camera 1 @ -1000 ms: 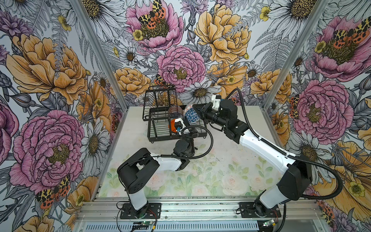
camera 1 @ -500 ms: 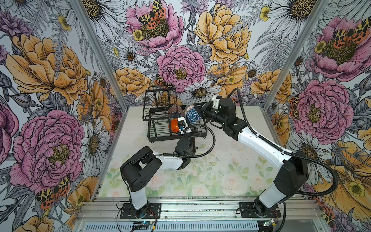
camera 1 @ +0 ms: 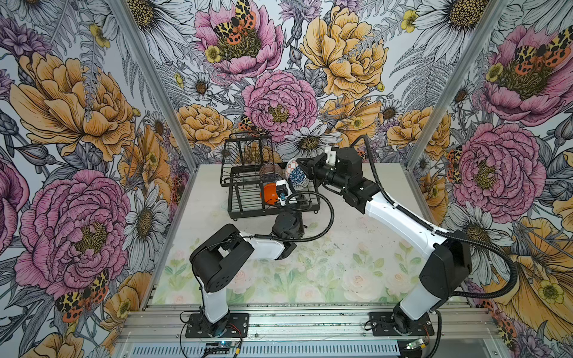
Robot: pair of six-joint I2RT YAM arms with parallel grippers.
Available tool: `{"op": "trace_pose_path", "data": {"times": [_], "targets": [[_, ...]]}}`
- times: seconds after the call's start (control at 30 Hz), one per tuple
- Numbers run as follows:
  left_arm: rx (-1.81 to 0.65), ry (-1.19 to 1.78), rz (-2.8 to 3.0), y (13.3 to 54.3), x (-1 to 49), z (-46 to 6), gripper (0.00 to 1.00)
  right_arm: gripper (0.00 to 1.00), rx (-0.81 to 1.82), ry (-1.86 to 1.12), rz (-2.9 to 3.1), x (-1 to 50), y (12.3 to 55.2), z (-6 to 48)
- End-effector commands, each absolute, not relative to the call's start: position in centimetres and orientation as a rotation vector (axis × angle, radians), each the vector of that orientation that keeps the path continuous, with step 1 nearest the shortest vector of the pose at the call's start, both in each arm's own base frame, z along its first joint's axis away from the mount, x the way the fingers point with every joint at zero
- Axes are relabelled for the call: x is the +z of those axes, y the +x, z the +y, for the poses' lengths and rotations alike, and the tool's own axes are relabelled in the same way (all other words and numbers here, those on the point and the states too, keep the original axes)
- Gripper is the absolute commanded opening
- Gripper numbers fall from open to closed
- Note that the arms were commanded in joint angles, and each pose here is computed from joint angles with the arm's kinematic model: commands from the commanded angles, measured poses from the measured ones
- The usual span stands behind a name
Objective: Load bowls into a dish rack
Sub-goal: Place the bowl in the dish rack.
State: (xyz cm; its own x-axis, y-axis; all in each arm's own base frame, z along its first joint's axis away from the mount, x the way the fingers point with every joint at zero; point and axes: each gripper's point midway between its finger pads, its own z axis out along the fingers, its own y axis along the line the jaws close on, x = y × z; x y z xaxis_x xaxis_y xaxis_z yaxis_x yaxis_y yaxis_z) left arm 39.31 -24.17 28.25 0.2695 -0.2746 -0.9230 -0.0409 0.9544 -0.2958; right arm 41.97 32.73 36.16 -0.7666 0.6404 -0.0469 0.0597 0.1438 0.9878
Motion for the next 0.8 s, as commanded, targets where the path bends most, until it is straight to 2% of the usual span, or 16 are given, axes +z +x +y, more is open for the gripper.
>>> {"op": "trace_pose_path", "data": {"times": [0.0,0.1,0.2,0.33,0.53,0.6,0.73,0.77], "targets": [[-0.241,-0.23,1.222,38.2,30.9,-25.6,0.0,0.0,1.561,0.609,1.835,38.0,44.3,30.7],[-0.244,-0.238,1.219,38.1,31.1,-25.3,0.0,0.0,1.573,0.581,1.815,38.5,44.2,30.7],[-0.257,-0.235,1.214,38.0,31.4,-25.3,0.14,0.0,1.6,0.528,1.8,39.3,43.9,31.2],[-0.272,-0.218,1.215,37.7,31.3,-25.4,0.38,0.0,1.625,0.479,1.774,40.1,43.6,31.6],[-0.27,-0.202,1.239,37.0,30.2,-25.4,0.57,0.0,1.637,0.401,1.709,41.9,43.6,31.6],[-0.265,-0.208,1.247,36.7,29.9,-25.0,0.67,0.0,1.639,0.391,1.692,42.3,43.6,31.4],[-0.245,-0.202,1.255,35.9,29.9,-24.0,0.98,0.0,1.645,0.387,1.668,42.3,43.8,31.0],[-0.238,-0.198,1.254,35.6,30.1,-23.8,0.99,0.0,1.643,0.39,1.669,42.0,43.9,30.9]]}}
